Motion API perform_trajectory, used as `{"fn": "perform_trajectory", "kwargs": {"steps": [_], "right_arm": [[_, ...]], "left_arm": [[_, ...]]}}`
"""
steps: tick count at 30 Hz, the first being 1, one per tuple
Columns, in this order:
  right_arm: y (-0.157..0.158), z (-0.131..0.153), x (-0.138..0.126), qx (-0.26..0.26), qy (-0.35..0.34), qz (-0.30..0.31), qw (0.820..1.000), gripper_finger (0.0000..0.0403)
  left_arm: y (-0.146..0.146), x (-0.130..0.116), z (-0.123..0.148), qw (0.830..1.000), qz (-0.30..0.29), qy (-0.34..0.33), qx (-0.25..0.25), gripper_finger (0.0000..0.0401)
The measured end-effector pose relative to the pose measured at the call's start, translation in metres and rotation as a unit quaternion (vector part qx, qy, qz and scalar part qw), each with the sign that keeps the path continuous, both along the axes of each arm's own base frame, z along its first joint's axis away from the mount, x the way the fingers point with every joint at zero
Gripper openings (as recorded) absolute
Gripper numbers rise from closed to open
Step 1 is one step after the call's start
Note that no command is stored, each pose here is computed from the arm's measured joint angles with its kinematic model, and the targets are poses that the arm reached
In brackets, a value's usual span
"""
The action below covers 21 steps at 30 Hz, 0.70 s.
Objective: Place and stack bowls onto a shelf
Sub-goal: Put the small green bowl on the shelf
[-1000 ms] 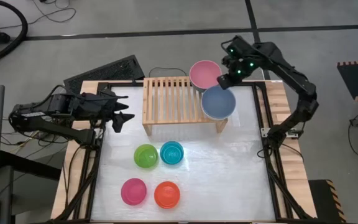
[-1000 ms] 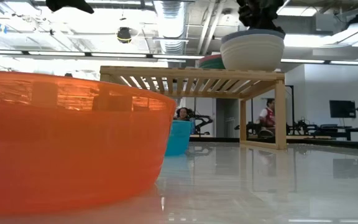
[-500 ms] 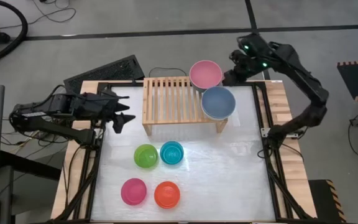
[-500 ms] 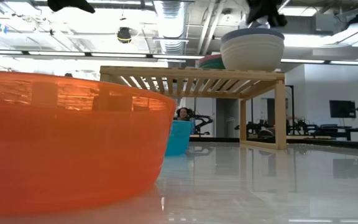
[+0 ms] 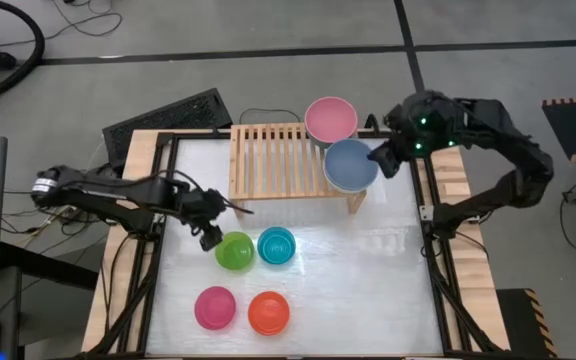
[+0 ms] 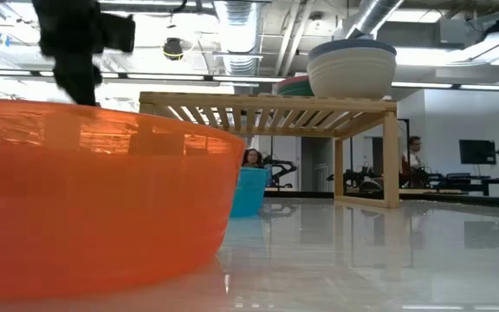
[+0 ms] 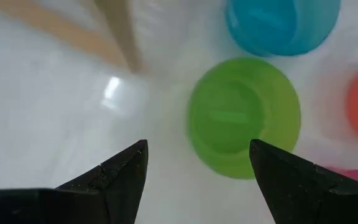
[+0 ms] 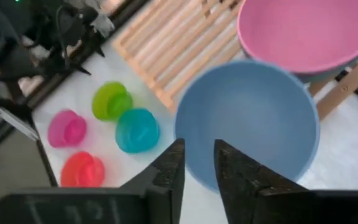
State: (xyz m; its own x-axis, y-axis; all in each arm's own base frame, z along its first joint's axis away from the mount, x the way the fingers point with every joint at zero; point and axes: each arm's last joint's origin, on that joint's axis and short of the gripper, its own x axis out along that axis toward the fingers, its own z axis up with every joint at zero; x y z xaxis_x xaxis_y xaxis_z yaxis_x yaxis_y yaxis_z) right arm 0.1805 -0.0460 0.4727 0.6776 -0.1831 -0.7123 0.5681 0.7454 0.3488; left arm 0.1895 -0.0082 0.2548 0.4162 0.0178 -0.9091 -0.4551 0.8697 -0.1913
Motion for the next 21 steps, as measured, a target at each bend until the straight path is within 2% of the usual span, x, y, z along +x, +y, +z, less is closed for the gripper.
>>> {"fn": "perform_trajectory", "kwargs": {"steps": [4, 9, 14, 21], "right_arm": [[0.007, -0.007, 0.008, 0.005, 0.033, 0.009, 0.999, 0.0145], [0.008, -0.014, 0.021, 0.007, 0.053, 0.004, 0.999, 0.0171], [0.006, -0.018, 0.029, 0.010, 0.065, 0.003, 0.998, 0.0174], [0.008, -0.018, 0.024, 0.027, 0.071, -0.013, 0.997, 0.0169]], "left_arm": [[0.004, -0.001, -0.033, 1.000, 0.004, -0.016, -0.017, 0.0265], [0.009, -0.002, -0.052, 0.999, 0.003, -0.032, -0.013, 0.0265], [0.009, -0.010, -0.076, 1.000, 0.003, 0.015, -0.003, 0.0265], [0.008, -0.007, -0.085, 1.000, 0.010, -0.001, -0.029, 0.0265]]}}
